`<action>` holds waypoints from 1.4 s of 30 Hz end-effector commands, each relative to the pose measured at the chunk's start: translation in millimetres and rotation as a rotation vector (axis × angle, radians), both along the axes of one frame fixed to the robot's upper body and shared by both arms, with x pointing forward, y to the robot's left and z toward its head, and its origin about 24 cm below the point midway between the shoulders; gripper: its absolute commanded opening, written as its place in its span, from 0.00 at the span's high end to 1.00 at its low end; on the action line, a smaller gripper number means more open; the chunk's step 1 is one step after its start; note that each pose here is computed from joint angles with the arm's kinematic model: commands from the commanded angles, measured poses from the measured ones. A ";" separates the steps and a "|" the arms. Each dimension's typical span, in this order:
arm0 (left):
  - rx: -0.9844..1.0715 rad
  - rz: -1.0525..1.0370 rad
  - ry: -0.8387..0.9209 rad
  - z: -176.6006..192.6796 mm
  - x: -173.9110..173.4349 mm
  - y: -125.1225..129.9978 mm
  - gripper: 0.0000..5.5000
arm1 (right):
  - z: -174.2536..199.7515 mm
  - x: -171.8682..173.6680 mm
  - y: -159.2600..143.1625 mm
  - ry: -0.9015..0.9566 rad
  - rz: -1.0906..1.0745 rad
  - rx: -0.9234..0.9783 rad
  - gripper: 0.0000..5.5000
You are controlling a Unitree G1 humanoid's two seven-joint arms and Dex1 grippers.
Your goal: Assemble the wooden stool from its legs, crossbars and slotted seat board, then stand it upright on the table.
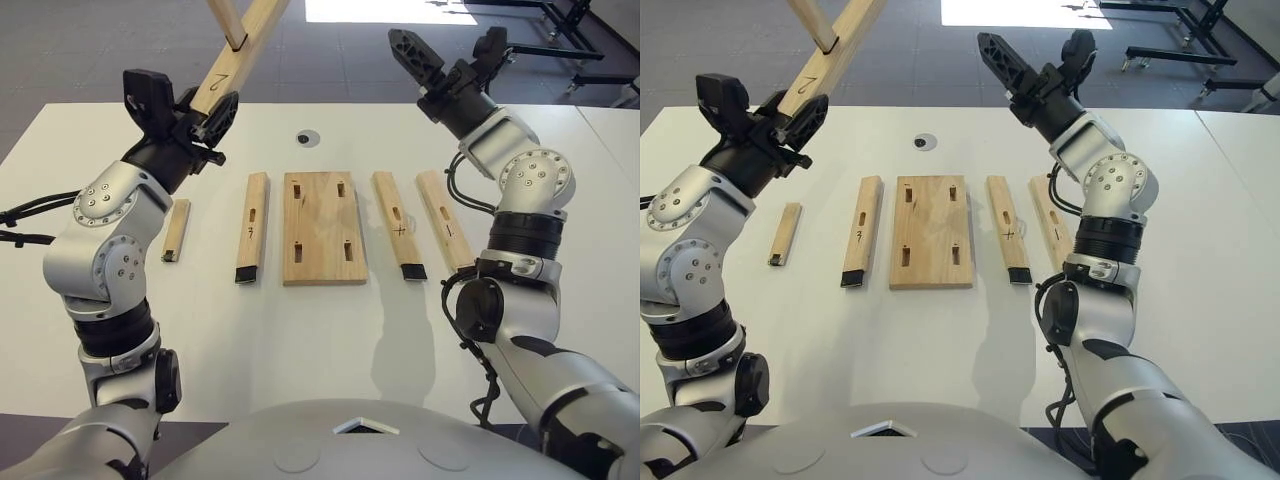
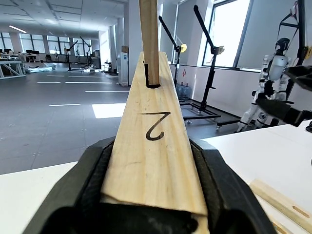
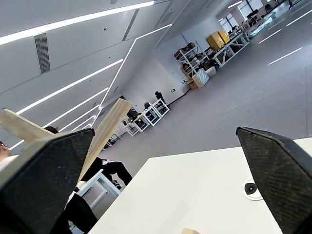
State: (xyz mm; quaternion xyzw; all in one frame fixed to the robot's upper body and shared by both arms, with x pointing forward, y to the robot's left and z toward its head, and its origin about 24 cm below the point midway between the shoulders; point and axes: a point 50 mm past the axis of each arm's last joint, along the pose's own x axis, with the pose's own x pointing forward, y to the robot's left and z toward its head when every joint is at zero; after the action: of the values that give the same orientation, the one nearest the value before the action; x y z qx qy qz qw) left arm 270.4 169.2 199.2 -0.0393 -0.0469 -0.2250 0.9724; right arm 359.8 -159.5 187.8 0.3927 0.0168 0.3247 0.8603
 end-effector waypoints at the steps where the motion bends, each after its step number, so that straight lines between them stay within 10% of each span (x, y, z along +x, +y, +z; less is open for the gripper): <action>1: -0.064 -0.141 -0.048 11.0 -4.1 -15.6 0.63 | 17.4 2.4 17.7 0.012 0.143 0.211 0.02; 17: -0.586 -0.524 0.151 -2.6 -12.8 -24.9 0.63 | 30.9 -25.9 23.9 -0.190 0.497 0.478 0.02; 42: -0.556 -0.651 0.228 -11.6 -32.3 -50.9 0.63 | 44.1 -43.9 46.9 -0.221 0.544 0.515 0.02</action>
State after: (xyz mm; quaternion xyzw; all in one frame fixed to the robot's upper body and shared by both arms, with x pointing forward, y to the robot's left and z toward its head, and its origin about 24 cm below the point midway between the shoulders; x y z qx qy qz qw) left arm 239.9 118.1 187.5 -0.3457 0.0198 -0.4915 0.7991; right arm 316.6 -116.9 219.2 0.5469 -0.0413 0.5634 0.6179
